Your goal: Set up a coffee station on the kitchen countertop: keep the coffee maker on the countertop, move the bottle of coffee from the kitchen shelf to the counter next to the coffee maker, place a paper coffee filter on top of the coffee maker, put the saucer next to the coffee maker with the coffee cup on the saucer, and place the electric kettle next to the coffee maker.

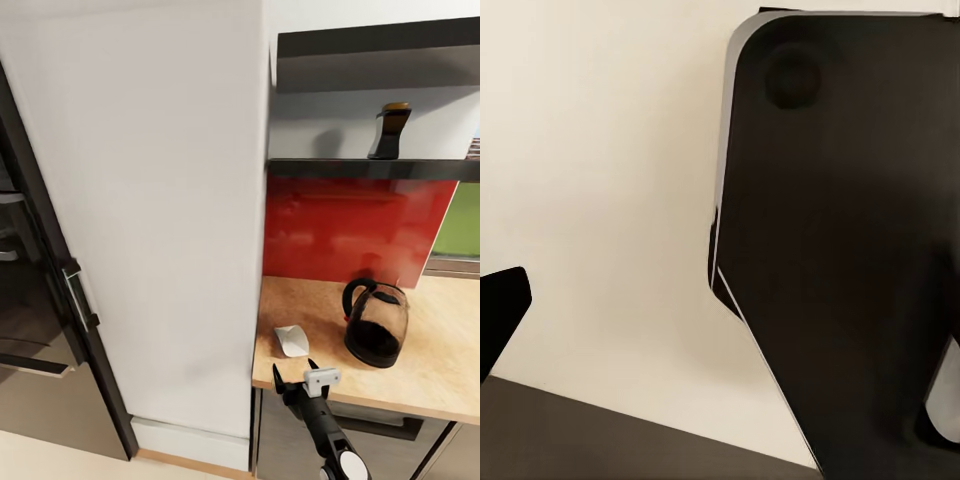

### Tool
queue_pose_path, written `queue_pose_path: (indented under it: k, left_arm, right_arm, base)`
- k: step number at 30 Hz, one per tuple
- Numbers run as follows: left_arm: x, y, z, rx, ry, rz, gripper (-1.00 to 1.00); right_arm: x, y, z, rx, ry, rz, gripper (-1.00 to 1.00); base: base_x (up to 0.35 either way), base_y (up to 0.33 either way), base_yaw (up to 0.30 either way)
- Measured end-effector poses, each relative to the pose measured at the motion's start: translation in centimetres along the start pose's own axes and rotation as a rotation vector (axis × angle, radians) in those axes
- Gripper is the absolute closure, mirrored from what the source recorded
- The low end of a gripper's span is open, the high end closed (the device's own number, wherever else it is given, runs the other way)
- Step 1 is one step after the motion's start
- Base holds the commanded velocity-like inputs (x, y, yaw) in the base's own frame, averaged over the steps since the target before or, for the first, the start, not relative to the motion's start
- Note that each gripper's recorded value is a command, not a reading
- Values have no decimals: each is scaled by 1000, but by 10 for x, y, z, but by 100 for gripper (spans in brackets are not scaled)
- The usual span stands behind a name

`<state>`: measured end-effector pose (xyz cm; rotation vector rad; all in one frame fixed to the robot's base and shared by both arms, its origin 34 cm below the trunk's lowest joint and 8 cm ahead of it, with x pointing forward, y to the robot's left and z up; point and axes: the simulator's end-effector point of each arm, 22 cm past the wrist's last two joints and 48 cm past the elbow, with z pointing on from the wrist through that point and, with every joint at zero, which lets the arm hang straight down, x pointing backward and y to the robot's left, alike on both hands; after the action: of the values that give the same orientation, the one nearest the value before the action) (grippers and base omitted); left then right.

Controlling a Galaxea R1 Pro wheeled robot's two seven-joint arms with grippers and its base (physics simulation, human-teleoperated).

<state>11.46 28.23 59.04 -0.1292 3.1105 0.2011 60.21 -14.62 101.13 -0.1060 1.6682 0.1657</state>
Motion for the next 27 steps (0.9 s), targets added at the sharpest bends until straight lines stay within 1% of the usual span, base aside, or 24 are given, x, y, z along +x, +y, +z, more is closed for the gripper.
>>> queue_pose_path:
  k: [3, 7, 11, 14, 20, 27]
  left_arm:
    - [0, 0, 0, 0, 1, 0, -100]
    - [0, 0, 0, -2, 0, -1, -100]
    - [0, 0, 0, -2, 1, -2, -100]
    - [1, 1, 0, -3, 2, -2, -100]
    - [1, 2, 0, -4, 1, -2, -100]
    - [1, 2, 0, -4, 2, -2, -100]
  right_arm:
    - [0, -1, 0, 0, -1, -3, -100]
    - [0, -1, 0, 0, -1, -4, -100]
    - [1, 0, 0, -1, 0, -6, -100]
    - [7, 0, 0, -2, 13, -6, -100]
    - [9, 1, 0, -4, 18, -7, -100]
    - [17, 2, 0, -5, 35, -5, -100]
  base:
    - [282, -202, 0]
    - [96, -72, 0]
    - [12, -9, 0]
    - [13, 2, 0]
    - [155, 58, 0]
    - [22, 6, 0]
